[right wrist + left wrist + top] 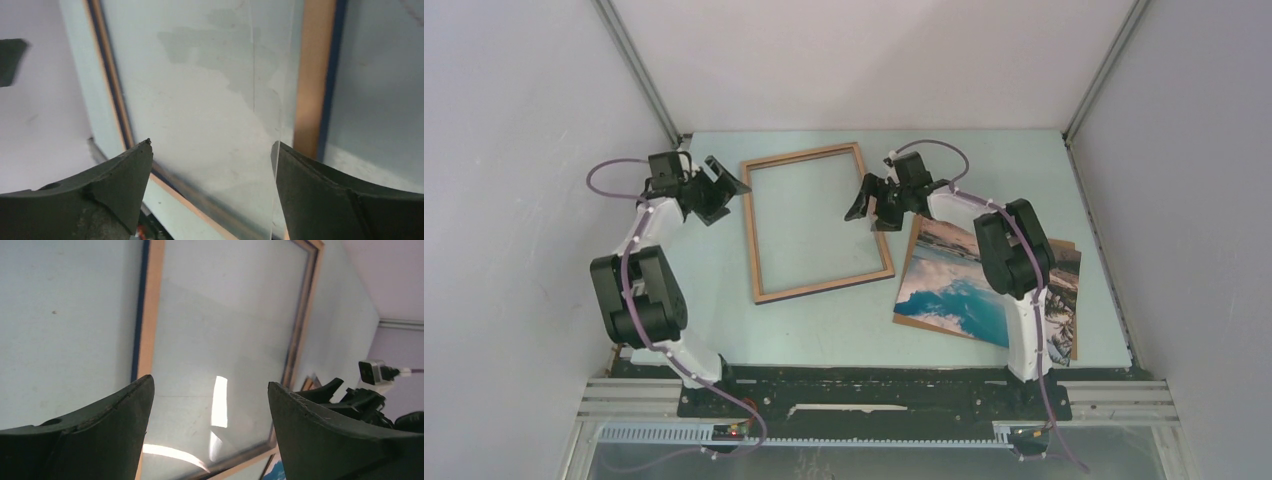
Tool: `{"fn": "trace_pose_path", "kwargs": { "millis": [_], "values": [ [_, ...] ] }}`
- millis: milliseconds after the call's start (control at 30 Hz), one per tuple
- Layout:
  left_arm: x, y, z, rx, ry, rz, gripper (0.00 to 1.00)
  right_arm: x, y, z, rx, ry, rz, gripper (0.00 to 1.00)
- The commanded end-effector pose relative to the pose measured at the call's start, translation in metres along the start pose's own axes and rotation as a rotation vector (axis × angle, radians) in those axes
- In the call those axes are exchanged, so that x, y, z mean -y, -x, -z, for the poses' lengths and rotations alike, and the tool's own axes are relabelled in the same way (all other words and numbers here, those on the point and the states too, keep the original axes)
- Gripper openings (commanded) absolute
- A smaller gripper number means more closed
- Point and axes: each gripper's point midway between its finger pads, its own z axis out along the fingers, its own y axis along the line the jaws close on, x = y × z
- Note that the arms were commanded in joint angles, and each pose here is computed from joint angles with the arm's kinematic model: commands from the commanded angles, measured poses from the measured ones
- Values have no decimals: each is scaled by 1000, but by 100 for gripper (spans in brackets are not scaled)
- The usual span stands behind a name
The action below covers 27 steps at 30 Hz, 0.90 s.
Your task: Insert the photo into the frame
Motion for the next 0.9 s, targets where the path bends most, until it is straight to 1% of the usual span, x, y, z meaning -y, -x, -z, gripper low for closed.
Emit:
{"fn": "trace_pose_path", "kwargs": {
  "millis": [0,67,133,200,267,300,433,533,567,633,733,800,867],
  "values": [
    [32,-10,18,23,-91,-57,89,5,-2,35,-4,-243,112,99],
    [44,-13,25,25,-133,-67,90,9,-1,46,2,-336,150,100],
    [55,-15,32,29,-171,-73,90,18,6,65,51,-467,195,100],
    [65,-18,39,37,-207,-80,90,23,5,84,76,-536,218,100],
    [74,-20,46,45,-232,-98,90,29,6,105,126,-601,236,100],
    [78,-23,48,43,-243,-105,90,24,7,119,157,-606,247,100],
    [97,-38,55,31,-282,-155,90,28,-10,153,201,-575,221,100],
    [121,-63,57,-14,-336,-221,90,40,-28,185,234,-582,206,100],
    [139,-87,57,-60,-373,-267,90,46,-35,197,243,-586,187,100],
    [161,-122,59,-124,-421,-343,91,60,-47,219,268,-571,123,100],
    [187,-186,62,-251,-477,-464,91,88,-70,245,304,-516,-41,100],
    [196,-230,64,-347,-498,-543,91,118,-87,264,355,-553,-162,100],
    [198,-271,63,-433,-491,-617,90,139,-100,279,402,-625,-247,100]
  ]
}}
